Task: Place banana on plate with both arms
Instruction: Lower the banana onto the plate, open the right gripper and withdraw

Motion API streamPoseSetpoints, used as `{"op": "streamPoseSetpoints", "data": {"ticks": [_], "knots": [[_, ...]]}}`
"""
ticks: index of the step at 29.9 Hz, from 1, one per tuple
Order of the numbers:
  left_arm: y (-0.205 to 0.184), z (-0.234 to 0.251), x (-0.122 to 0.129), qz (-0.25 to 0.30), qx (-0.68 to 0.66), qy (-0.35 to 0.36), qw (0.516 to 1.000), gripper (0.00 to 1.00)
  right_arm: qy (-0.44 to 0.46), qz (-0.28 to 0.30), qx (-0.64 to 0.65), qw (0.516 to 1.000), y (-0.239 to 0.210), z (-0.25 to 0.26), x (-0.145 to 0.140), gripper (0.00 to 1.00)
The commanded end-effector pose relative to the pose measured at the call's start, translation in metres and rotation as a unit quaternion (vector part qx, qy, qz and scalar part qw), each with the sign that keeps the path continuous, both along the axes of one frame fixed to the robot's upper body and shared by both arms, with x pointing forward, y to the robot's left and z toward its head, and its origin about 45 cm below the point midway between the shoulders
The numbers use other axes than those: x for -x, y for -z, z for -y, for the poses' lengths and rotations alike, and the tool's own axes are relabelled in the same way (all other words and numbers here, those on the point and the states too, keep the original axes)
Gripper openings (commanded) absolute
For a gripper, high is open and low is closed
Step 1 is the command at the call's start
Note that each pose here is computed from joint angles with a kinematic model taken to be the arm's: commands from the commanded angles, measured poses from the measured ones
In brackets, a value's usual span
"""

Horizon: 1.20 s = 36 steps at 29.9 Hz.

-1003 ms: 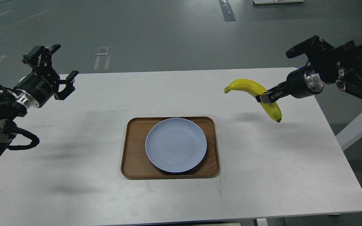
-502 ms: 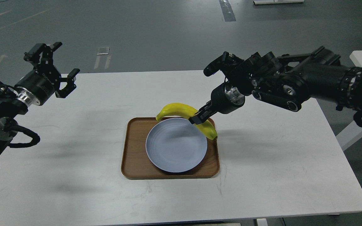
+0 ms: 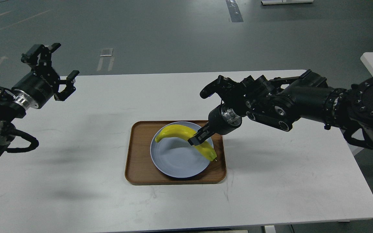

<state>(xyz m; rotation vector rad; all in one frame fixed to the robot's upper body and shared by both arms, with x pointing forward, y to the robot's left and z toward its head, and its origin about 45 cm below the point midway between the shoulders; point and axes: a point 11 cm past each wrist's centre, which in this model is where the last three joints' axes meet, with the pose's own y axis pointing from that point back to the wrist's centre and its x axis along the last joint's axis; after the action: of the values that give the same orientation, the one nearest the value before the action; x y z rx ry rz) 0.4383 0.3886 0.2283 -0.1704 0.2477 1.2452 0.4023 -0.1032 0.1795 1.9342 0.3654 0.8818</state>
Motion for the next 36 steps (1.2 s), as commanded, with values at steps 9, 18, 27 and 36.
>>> {"op": "streamPoseSetpoints", "data": {"ticks": [9, 18, 27, 36], "knots": [[0.0, 0.002, 0.0, 0.0, 0.001, 0.001, 1.0, 0.98, 0.012, -0.007, -0.023, 1.0, -0.001, -0.017, -0.001, 0.34], [-0.001, 0.001, -0.001, 0.002, 0.002, 0.0, 1.0, 0.98, 0.012, -0.008, -0.02, 1.0, 0.001, -0.015, 0.0, 0.76], [-0.001, 0.0, -0.001, 0.002, 0.002, 0.0, 1.0, 0.98, 0.096, 0.008, -0.092, 0.991, -0.046, 0.012, -0.033, 0.97], [0.001, 0.005, -0.001, 0.0, 0.005, 0.004, 1.0, 0.98, 0.323, -0.025, -0.344, 0.881, -0.108, 0.109, -0.07, 0.98]]}}
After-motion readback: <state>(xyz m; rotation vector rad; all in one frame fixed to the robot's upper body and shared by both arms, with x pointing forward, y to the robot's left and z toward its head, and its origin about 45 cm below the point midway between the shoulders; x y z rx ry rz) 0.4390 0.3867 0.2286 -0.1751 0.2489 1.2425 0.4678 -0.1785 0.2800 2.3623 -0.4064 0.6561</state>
